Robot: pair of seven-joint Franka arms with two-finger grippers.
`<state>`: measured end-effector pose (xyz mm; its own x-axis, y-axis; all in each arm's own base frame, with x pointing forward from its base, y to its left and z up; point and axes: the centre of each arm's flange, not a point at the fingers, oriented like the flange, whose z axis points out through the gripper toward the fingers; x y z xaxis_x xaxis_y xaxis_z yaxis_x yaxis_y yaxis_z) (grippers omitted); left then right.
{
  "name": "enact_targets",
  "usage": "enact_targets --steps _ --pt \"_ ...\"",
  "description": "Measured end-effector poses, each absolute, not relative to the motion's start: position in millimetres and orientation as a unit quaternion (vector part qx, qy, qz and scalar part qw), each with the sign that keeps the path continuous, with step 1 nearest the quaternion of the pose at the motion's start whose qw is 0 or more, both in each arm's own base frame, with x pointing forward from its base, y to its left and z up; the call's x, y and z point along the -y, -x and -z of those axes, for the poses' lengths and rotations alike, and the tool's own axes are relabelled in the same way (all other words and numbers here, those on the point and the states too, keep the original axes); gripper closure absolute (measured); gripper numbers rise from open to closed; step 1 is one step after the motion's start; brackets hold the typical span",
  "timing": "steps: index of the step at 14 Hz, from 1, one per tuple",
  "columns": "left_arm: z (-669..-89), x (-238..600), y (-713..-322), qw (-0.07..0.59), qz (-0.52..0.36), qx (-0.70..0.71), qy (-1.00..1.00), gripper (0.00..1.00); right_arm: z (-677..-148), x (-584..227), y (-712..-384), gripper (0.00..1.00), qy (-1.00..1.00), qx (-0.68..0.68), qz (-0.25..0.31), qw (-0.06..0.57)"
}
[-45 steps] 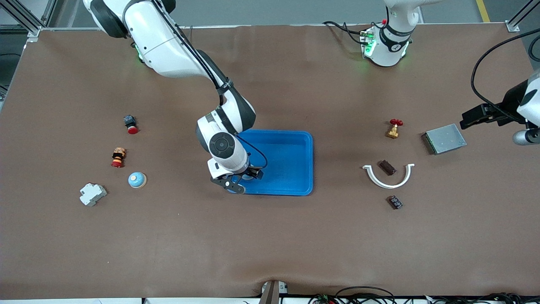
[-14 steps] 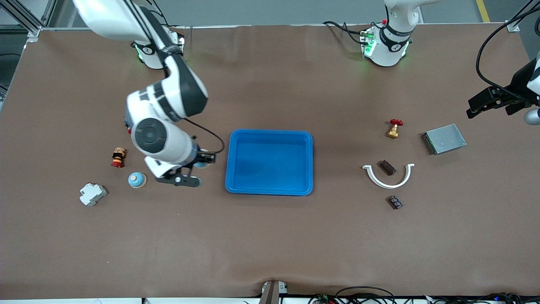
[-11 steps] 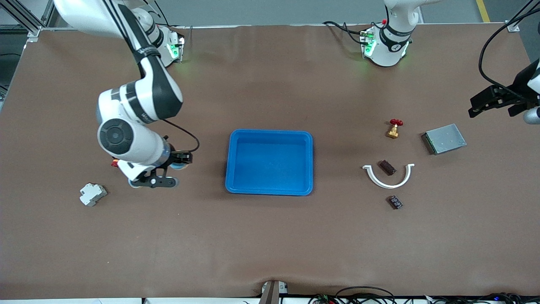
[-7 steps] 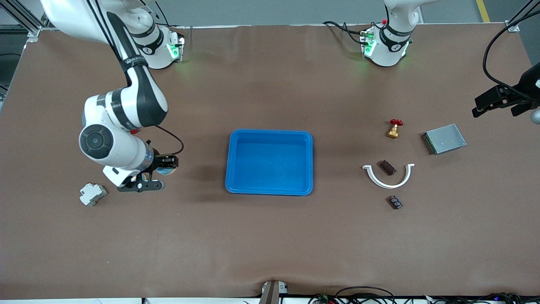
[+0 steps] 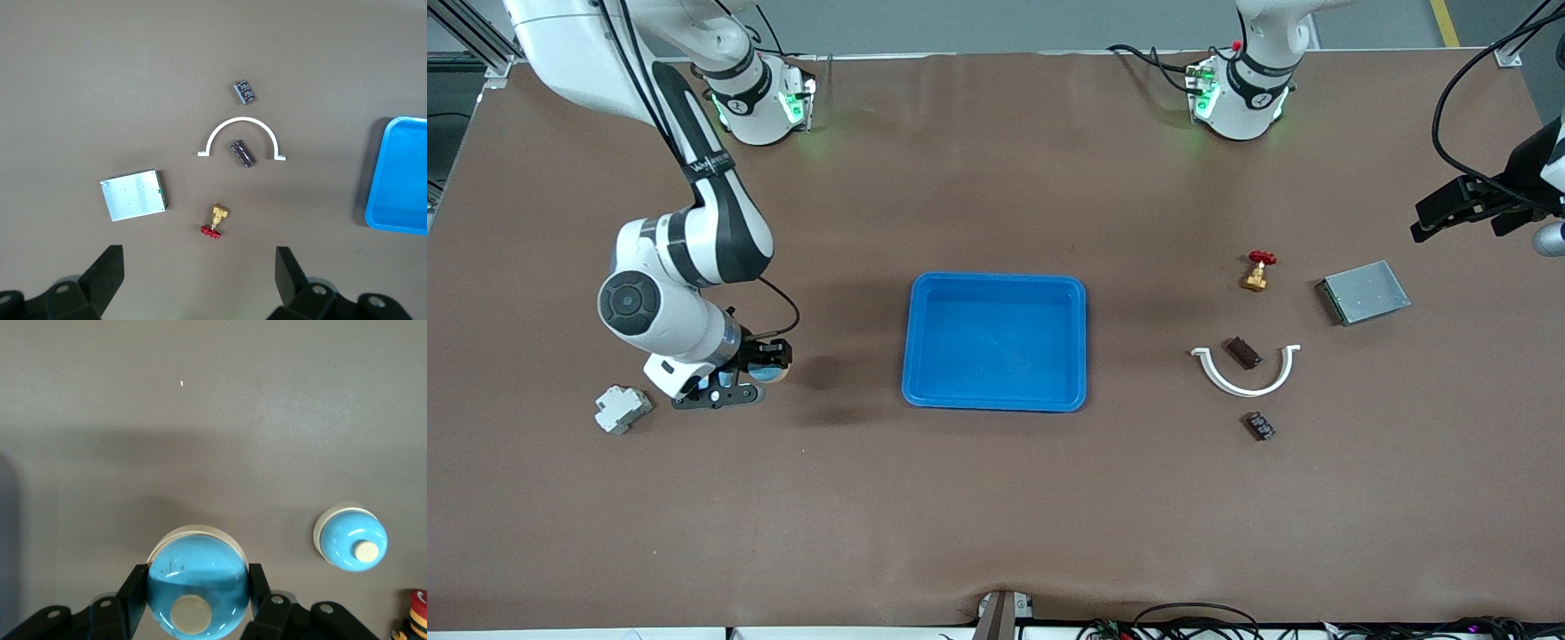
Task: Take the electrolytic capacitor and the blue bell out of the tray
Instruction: 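Lower the bell onto the table and open the right gripper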
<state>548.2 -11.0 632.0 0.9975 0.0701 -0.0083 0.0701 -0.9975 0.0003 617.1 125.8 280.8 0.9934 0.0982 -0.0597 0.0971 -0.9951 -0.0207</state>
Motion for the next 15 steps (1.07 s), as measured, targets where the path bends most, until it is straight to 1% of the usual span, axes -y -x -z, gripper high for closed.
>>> enact_targets --steps 6,15 --pt "-631 11 -548 0.0 0.003 -0.034 -0.999 0.0 -224 -116 -621 0.35 0.998 0.04 -0.039 0.005" --pt "-633 11 -551 0.001 -0.008 -0.009 -1.0 0.0 -207 -120 -627 0.35 0.998 0.034 -0.046 0.012"
